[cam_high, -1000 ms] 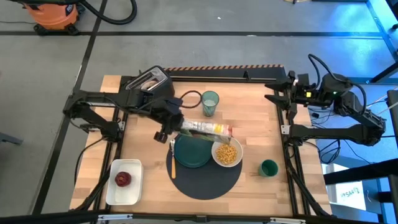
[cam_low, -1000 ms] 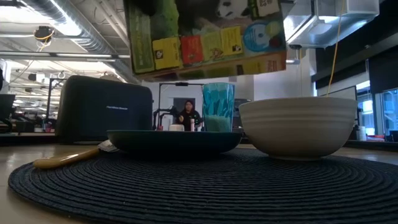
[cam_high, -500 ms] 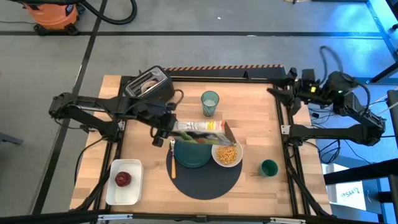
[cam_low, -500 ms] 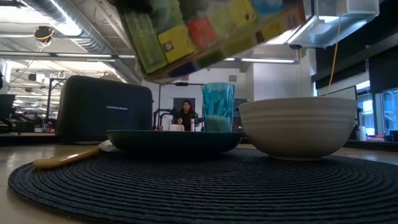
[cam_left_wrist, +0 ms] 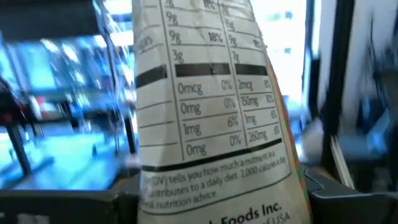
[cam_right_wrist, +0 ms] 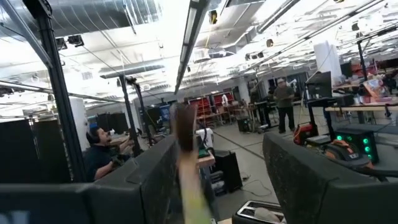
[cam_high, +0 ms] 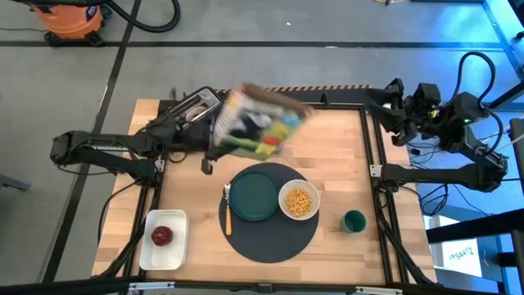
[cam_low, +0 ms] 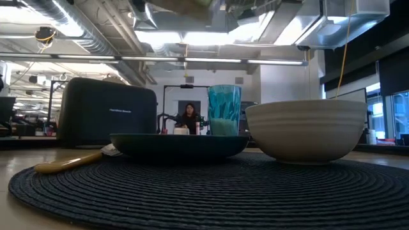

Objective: Arrange a breakfast setting
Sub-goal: Pour the cereal into the white bowl

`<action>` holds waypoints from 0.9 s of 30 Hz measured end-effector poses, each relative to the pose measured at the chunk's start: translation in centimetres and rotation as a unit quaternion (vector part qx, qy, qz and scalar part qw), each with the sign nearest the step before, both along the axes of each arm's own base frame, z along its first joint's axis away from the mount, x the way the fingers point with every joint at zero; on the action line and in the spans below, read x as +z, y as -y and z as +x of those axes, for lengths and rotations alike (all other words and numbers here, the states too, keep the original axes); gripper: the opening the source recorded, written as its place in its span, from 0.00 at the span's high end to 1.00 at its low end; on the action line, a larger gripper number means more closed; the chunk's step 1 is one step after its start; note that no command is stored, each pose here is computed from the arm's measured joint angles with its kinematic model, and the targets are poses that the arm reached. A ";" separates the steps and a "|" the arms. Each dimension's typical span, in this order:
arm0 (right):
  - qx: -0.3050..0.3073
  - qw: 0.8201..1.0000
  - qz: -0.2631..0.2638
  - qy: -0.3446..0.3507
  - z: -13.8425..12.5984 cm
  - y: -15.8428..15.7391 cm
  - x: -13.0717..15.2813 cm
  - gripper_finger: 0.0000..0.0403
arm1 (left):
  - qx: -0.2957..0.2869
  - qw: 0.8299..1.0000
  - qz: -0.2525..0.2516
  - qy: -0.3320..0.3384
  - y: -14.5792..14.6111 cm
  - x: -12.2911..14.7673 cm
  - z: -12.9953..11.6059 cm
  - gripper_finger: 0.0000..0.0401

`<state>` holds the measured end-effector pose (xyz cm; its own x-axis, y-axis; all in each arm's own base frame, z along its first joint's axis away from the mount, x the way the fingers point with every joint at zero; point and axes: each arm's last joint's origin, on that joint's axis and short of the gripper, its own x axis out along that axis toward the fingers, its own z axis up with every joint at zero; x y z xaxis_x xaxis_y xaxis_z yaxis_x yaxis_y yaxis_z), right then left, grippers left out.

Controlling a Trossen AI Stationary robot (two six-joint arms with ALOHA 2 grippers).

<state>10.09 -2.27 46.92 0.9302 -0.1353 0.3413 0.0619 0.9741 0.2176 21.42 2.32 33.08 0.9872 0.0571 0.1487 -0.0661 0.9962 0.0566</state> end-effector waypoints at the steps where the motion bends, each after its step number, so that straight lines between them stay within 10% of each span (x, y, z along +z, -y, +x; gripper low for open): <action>1: 0.001 1.000 0.003 -0.001 0.1 0.0 0.0 0.44 | 0.004 1.000 -0.006 0.029 -0.2 0.0 -0.1 0.58; 15: 0.037 0.998 -0.029 -0.050 10.0 2.3 -1.1 0.26 | -0.001 0.984 -0.024 0.178 -2.3 -1.3 1.8 0.58; 27: 0.033 0.994 -0.053 -0.088 14.7 3.9 1.1 0.25 | 0.003 0.991 -0.018 0.132 -2.8 -3.2 3.5 0.58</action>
